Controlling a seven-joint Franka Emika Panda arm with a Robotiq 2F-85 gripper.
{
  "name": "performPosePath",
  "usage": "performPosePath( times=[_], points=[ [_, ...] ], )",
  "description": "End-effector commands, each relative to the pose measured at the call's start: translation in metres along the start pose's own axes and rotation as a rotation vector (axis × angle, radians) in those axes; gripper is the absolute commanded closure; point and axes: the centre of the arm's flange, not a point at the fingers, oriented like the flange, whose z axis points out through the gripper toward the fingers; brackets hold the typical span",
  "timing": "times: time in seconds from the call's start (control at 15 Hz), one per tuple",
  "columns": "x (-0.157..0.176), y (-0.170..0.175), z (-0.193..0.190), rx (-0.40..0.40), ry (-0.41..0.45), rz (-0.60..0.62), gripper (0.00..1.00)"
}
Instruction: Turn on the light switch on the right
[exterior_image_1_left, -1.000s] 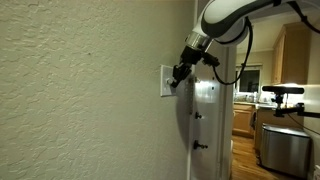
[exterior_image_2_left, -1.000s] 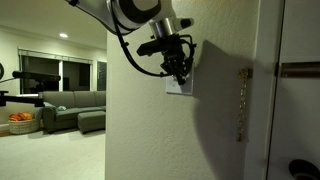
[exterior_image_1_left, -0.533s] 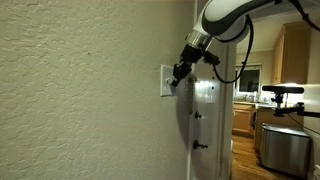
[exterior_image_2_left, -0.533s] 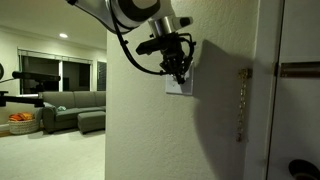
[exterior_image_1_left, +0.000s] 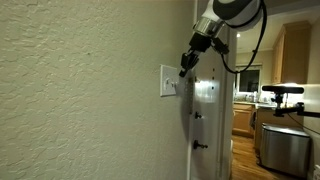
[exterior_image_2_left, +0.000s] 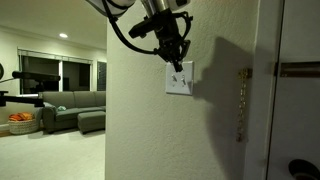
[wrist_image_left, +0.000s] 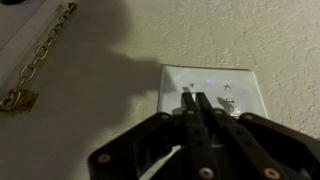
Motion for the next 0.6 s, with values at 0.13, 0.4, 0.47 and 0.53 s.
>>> performPosePath(
  times=[0.13,0.4,0.47,0.53],
  points=[
    [-0.003,-0.006,-0.005,0.021,-0.026,-0.011,0.65],
    [-0.002,-0.014,0.013,0.036,-0.053,-0.009,0.40],
    [-0.001,-0.014,0.016,0.039,-0.052,-0.013,0.34],
    [0.000,-0.015,0.019,0.040,-0.055,-0.013,0.27]
  ],
)
